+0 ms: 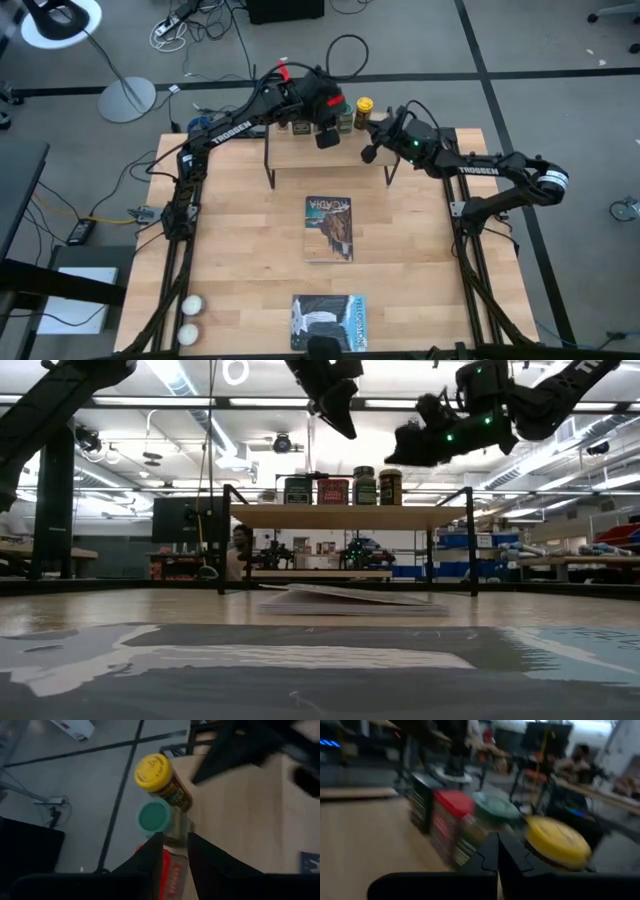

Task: Shelf spices
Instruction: Adjust the seasoning can and bottle on the shelf

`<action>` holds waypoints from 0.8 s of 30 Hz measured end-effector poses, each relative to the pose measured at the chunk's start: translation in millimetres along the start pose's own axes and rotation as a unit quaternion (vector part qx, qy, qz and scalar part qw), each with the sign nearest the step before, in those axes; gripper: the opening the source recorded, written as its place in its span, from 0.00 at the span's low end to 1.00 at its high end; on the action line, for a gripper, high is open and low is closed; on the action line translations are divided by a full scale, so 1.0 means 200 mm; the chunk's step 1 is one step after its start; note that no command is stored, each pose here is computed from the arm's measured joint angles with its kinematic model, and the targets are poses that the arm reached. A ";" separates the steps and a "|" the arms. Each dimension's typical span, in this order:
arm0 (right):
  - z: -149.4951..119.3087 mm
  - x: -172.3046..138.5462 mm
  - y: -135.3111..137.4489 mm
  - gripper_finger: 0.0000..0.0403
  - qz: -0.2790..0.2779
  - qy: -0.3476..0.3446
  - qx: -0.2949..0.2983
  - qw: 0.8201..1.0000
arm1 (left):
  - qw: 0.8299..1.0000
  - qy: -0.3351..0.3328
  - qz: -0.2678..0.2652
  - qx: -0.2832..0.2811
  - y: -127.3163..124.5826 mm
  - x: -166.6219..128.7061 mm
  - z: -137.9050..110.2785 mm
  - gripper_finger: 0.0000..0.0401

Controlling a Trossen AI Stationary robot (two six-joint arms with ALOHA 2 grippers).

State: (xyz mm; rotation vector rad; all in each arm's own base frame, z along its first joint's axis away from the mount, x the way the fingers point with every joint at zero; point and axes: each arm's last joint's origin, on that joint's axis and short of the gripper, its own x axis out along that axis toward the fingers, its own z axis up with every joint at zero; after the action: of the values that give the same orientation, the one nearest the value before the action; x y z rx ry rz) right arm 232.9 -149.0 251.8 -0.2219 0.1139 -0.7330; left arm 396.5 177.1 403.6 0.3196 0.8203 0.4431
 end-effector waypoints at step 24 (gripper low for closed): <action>0.59 0.04 -0.13 0.15 0.070 0.056 -0.080 0.993 | 0.994 -0.079 0.057 -0.045 0.13 -0.19 0.05 0.38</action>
State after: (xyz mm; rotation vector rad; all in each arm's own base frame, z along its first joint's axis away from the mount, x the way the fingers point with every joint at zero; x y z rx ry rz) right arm 242.9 -155.5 371.6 -0.3215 0.2935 -0.5971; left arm 375.1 179.3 444.8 0.3153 0.6276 0.5521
